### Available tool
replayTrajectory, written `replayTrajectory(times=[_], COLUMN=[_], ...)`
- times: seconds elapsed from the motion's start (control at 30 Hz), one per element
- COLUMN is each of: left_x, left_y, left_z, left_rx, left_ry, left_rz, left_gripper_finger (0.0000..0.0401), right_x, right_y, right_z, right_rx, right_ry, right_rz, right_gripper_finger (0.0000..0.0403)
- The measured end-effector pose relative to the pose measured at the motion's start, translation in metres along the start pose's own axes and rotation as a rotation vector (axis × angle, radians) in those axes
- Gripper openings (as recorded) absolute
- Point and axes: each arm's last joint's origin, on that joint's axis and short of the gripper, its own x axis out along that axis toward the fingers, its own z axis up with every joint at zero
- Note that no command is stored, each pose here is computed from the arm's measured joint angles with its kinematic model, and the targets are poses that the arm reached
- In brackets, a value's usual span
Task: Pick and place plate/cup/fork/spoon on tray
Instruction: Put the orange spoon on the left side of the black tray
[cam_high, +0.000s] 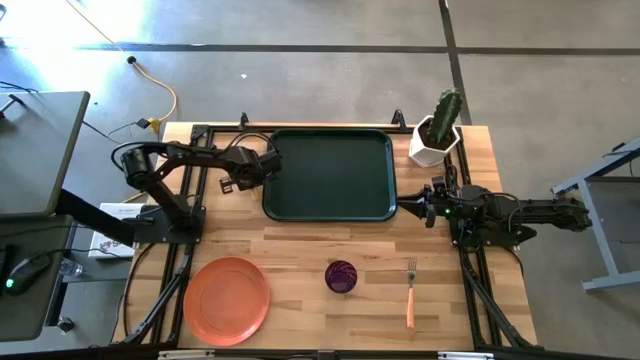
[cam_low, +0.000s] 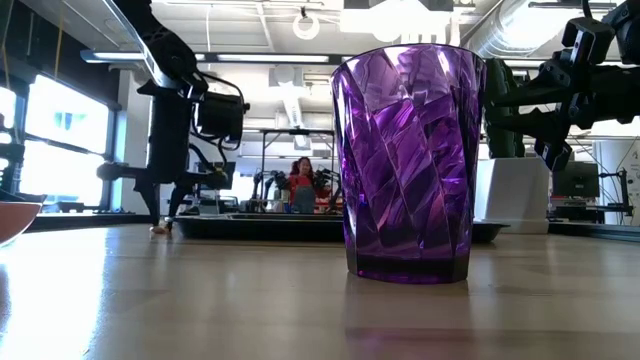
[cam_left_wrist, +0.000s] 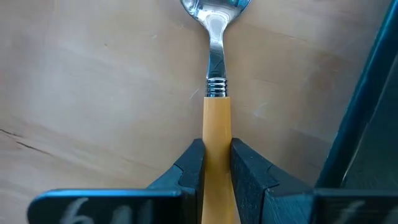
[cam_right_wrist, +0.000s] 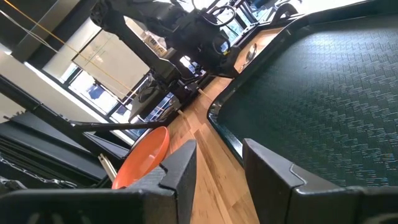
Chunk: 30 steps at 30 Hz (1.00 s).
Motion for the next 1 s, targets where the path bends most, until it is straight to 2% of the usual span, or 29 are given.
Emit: replayTrajectory(times=[0.23,0.37,0.6,0.8,1.0], left_x=[-0.012,-0.022,-0.049,-0.07,-0.077], left_y=[0.002,0.001,-0.007,-0.012,-0.016], left_z=[0.003,0.006,0.013,0.018,0.016], left_rx=[0.003,0.047,0.129,0.128,0.153], left_ry=[-0.071,-0.088,-0.124,-0.113,-0.052], left_rz=[-0.043,-0.115,-0.355,-0.566,-0.666], left_gripper_finger=[0.0044,0.0044,0.0044,0.0044,0.0044], right_x=[0.0,0.0,0.0,0.0,0.0], right_y=[0.0,0.0,0.0,0.0,-0.001], right_z=[0.0,0.0,0.001,0.001,0.001], right_rx=[0.0,0.0,0.0,0.002,0.003], right_ry=[0.0,-0.001,-0.016,-0.019,-0.02], right_rz=[0.0,0.0,-0.015,-0.017,-0.018], right_gripper_finger=[0.0122,0.0122,0.0122,0.0122,0.0122])
